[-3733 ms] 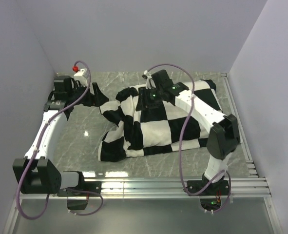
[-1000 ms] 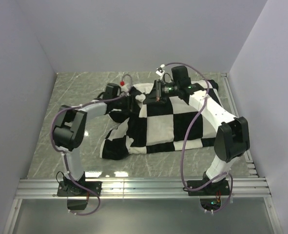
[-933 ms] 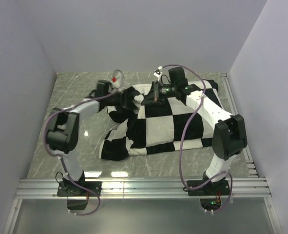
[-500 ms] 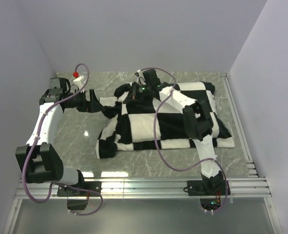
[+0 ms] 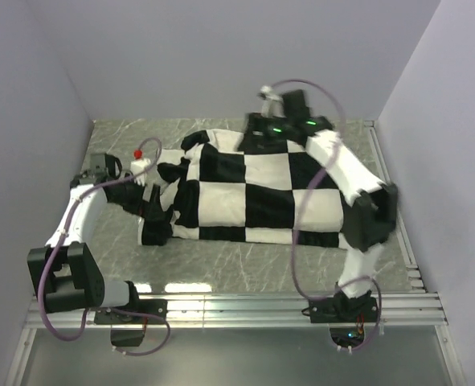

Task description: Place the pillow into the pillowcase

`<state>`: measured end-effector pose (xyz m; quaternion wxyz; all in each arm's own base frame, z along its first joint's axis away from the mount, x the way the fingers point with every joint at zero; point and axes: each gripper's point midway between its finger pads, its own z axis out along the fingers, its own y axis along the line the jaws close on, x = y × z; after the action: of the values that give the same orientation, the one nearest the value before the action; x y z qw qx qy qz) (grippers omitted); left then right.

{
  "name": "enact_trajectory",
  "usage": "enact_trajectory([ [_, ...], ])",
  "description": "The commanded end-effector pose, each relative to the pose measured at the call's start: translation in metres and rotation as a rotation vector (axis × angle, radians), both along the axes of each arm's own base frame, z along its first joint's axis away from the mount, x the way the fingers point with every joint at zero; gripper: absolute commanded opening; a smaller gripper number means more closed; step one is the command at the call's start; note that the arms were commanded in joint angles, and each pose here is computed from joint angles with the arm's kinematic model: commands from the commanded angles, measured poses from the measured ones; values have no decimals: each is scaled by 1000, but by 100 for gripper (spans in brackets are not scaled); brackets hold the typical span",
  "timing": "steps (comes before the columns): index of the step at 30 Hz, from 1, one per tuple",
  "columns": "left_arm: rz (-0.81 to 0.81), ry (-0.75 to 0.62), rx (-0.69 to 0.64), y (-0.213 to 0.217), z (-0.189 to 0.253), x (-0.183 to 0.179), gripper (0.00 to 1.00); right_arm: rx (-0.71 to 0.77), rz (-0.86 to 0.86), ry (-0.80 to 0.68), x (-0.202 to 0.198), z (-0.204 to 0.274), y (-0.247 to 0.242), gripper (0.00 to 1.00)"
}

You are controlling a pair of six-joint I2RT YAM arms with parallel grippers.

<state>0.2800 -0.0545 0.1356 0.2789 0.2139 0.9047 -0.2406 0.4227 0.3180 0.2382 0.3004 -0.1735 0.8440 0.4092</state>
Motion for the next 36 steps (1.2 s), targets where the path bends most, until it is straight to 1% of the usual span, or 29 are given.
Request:
enact_trajectory([
  [1, -92, -36, 186, 24, -34, -17, 99, -300, -62, -125, -55, 15, -127, 84],
  [2, -99, -34, 207, 27, -40, -21, 99, -393, -34, -98, -75, -12, -153, 84],
  [3, -86, -31, 250, 34, -45, -22, 99, -480, -113, -75, -94, -12, -198, 86],
  [4, -84, -17, 259, 36, -53, -27, 99, -528, -131, -63, -107, -17, -219, 86],
  [5, -91, -7, 273, 38, -57, -30, 99, -608, -114, -30, -126, -40, -247, 87],
  [6, -94, 2, 287, 41, -59, -31, 99, -663, -151, -34, -143, -40, -272, 89],
  [7, -109, 12, 310, 44, -63, -31, 99, -710, -228, 1, -152, -49, -308, 90],
  [8, -120, 28, 323, 47, -65, -34, 99, -776, -187, 37, -171, -72, -325, 90],
  [9, -134, 28, 341, 50, -66, -33, 99, -814, -210, 31, -180, -77, -339, 91],
  [10, -129, 47, 367, 55, -70, -35, 99, -861, -237, 111, -199, -103, -360, 91],
  [11, -130, 41, 376, 57, -71, -32, 99, -881, -212, 120, -207, -113, -367, 91],
  [13, -150, 46, 382, 57, -76, -36, 99, -910, -225, 131, -213, -132, -377, 92],
  [14, -153, 45, 388, 58, -78, -37, 99, -925, -206, 171, -225, -153, -378, 92],
  [15, -149, 45, 395, 59, -85, -37, 99, -945, -222, 147, -218, -162, -383, 92],
  [16, -150, 64, 392, 59, -90, -40, 99, -948, -203, 179, -228, -179, -382, 92],
  [19, -147, 97, 376, 57, -105, -41, 99, -946, -204, 203, -228, -203, -382, 92],
  [21, -150, 96, 348, 52, -109, -40, 99, -947, -219, 219, -222, -215, -385, 92],
  [25, -133, 87, 310, 47, -115, -25, 99, -946, -215, 263, -217, -237, -387, 90],
  [26, -135, 88, 307, 46, -116, -22, 99, -936, -219, 270, -214, -238, -386, 81],
  [27, -125, 93, 298, 45, -117, -19, 99, -914, -207, 290, -214, -242, -382, 81],
  [28, -121, 114, 288, 44, -122, -19, 99, -913, -203, 290, -211, -243, -380, 76],
  [29, -116, 115, 285, 44, -125, -16, 97, -917, -190, 294, -211, -245, -378, 59],
  [31, -95, 156, 302, 45, -136, -16, 88, -942, -158, 290, -211, -247, -374, 44],
  [32, -92, 161, 303, 45, -137, -15, 67, -943, -152, 287, -210, -247, -373, 21],
  [33, -86, 166, 304, 46, -137, -13, 52, -933, -141, 294, -212, -244, -371, 8],
  [34, -88, 173, 291, 44, -136, -13, 38, -912, -146, 283, -206, -238, -369, 0],
  [35, -87, 189, 279, 42, -133, -16, 17, -896, -150, 277, -204, -233, -366, 0],
  [36, -84, 181, 261, 40, -126, -13, 9, -880, -156, 268, -206, -223, -364, 0],
])
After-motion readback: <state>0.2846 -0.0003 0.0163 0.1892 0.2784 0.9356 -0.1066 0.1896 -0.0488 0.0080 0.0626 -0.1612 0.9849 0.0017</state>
